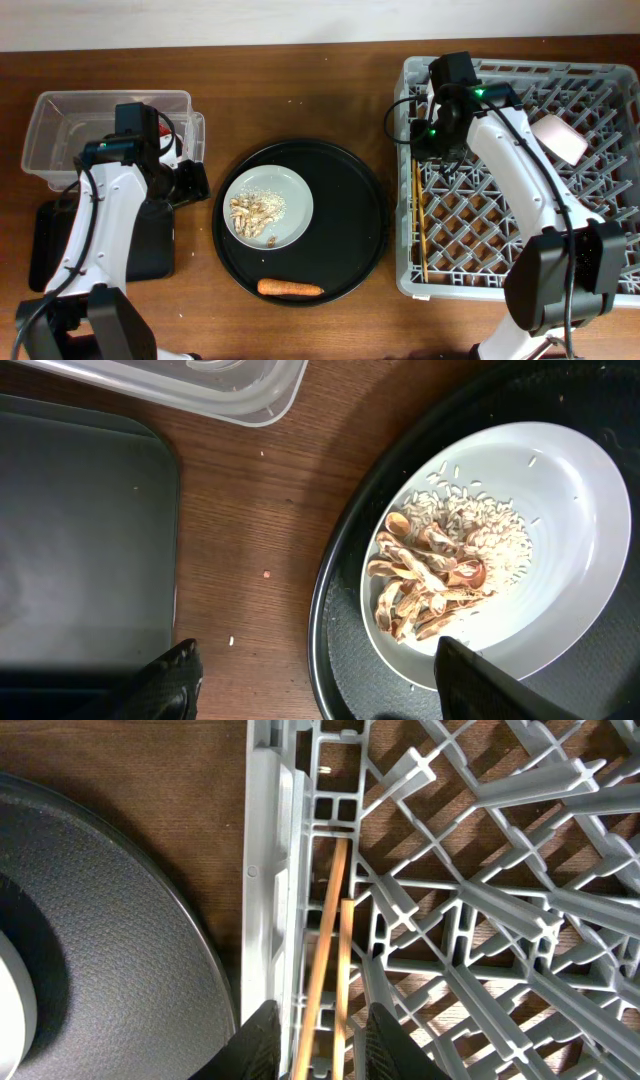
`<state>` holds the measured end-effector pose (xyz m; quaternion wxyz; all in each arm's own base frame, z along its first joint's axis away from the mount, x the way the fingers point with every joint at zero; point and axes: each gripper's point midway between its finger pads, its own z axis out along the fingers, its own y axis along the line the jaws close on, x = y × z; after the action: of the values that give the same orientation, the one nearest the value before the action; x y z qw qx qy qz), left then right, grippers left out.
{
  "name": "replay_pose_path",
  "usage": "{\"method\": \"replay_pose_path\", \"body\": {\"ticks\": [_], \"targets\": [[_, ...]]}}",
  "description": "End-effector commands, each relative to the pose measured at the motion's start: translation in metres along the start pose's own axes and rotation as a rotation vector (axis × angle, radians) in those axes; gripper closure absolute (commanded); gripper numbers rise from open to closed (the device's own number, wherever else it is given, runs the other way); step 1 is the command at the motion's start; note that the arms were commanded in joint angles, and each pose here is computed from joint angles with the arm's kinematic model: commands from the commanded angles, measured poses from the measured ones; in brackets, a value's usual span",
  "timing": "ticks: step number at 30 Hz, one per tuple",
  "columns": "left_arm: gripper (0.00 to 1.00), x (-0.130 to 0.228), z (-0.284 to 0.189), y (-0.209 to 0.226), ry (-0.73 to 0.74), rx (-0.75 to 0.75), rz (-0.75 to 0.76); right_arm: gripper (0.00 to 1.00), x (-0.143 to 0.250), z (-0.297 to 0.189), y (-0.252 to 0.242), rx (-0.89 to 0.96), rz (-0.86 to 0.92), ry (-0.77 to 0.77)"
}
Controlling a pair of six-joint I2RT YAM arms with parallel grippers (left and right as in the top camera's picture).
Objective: Sort waste into correct bins and load items into the dishwasher rack
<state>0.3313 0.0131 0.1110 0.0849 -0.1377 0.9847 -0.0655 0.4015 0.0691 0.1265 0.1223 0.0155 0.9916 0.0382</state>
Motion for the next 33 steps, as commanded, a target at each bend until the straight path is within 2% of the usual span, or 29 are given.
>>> {"method": "replay_pose_path", "body": {"ticks": [1, 7, 14, 20, 26, 33], "targets": [[0.26, 0.000, -0.005, -0.004, -0.013, 0.020, -0.011, 0.71, 0.003, 0.005, 0.001, -0.006, 0.007, 0.014], [0.26, 0.000, -0.005, -0.004, -0.013, 0.020, -0.011, 0.71, 0.007, 0.005, 0.000, -0.003, 0.007, 0.030], [0.26, 0.000, -0.005, -0.003, -0.013, 0.020, -0.011, 0.72, 0.062, 0.036, 0.004, -0.052, 0.066, 0.208], [0.26, 0.001, -0.005, -0.003, -0.010, 0.020, -0.012, 0.70, 0.089, 0.031, 0.020, -0.125, 0.077, 0.324], [0.26, 0.001, -0.005, -0.003, -0.008, 0.019, -0.012, 0.61, 0.104, 0.042, 0.045, -0.124, 0.045, 0.337], [0.26, 0.002, -0.005, -0.003, -0.005, 0.019, -0.012, 0.61, 0.098, 0.043, 0.045, -0.113, 0.033, 0.310]]}}
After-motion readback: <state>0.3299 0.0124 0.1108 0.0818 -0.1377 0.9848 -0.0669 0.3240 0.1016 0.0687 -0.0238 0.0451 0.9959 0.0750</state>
